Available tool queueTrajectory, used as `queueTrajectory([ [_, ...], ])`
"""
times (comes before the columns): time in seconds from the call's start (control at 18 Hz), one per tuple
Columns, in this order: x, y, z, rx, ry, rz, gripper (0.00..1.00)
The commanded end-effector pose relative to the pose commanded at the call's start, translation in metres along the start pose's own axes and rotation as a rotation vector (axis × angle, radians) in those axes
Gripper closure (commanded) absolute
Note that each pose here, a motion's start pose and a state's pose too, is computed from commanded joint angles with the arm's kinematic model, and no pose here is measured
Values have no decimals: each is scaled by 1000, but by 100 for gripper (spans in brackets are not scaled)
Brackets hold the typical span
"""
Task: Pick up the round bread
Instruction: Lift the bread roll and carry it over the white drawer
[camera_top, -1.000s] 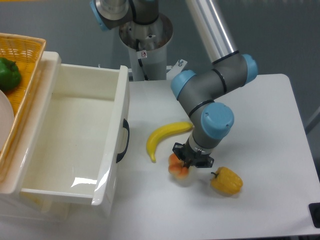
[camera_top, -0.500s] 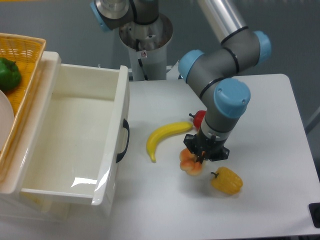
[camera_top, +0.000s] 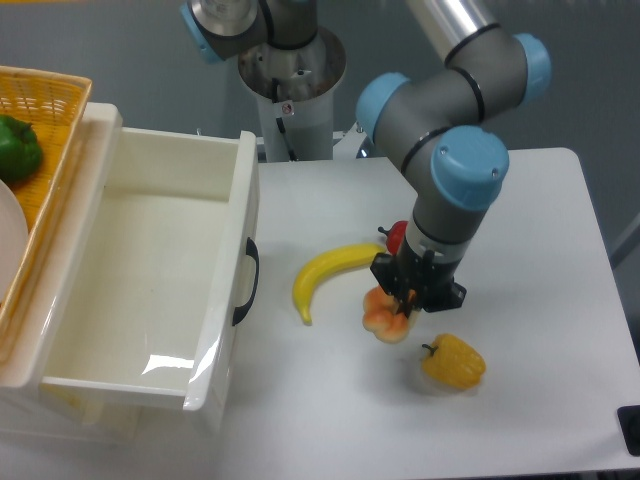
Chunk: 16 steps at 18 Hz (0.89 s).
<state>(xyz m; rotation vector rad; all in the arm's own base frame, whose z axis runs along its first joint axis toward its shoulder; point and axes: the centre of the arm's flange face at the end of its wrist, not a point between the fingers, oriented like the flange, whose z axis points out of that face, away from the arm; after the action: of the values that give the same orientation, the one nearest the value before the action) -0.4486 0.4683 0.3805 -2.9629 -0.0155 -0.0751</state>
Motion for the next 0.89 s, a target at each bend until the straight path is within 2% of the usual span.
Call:
queueTrajectory([
  [0.39,22,7,-43,11,-13,-43,100],
  [0.5,31,6,-61,45,-24,-68,100],
  [0.78,45,1,-88,166,19,-160,100],
  [0.89,55,0,-99,183,15,-160,100],
])
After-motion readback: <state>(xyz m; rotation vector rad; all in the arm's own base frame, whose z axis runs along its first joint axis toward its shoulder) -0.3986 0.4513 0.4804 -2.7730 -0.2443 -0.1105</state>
